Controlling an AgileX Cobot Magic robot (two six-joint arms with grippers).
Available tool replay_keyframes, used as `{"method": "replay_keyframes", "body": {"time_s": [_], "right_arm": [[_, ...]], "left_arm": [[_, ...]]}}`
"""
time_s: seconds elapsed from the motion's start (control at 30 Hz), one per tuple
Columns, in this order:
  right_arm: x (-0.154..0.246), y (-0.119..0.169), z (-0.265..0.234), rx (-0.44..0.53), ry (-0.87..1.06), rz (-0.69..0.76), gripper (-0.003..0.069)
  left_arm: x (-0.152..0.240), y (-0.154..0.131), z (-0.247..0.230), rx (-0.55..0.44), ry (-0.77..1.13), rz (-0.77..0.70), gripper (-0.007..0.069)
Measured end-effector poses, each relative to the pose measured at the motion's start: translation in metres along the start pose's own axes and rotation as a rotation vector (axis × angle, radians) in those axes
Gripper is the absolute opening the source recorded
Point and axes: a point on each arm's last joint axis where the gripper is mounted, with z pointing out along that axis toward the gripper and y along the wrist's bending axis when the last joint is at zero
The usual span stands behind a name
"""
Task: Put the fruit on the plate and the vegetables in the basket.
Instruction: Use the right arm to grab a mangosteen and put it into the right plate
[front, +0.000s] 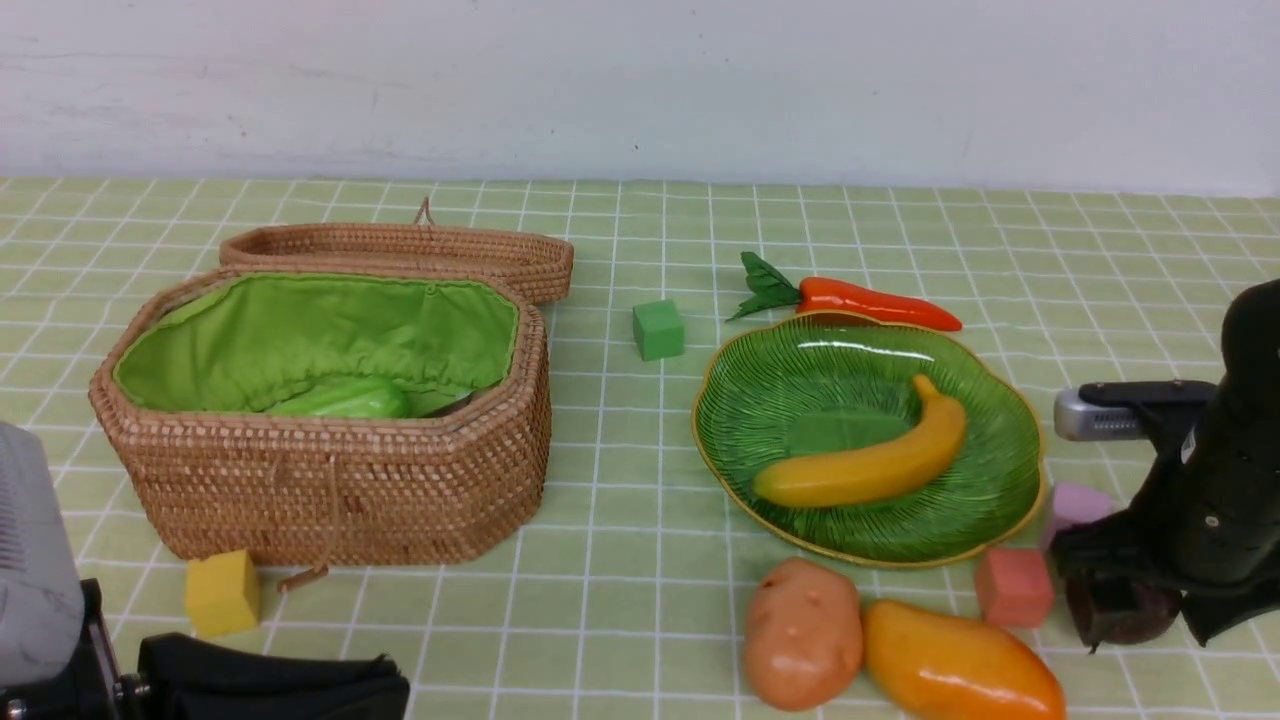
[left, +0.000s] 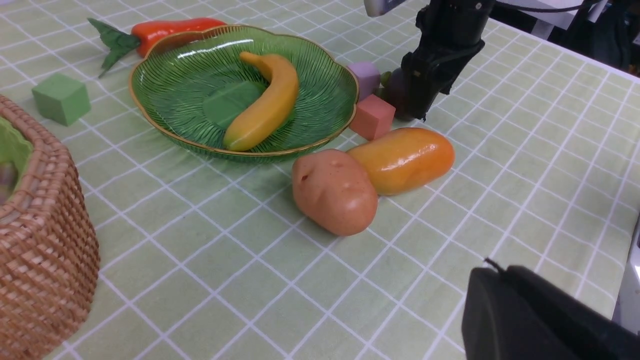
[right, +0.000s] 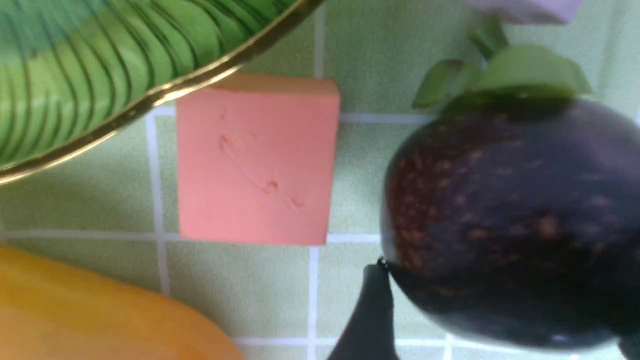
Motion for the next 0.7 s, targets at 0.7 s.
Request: {"method": "replay_keyframes", "body": {"time_s": [0.7], "right_arm": [[-0.016,-0.001,0.006,0.023,-0.104,0.014,0.0593]], "left_arm": [[0.0,0.001,0.0,-0.008,-0.004,0.0,-0.0013]]}}
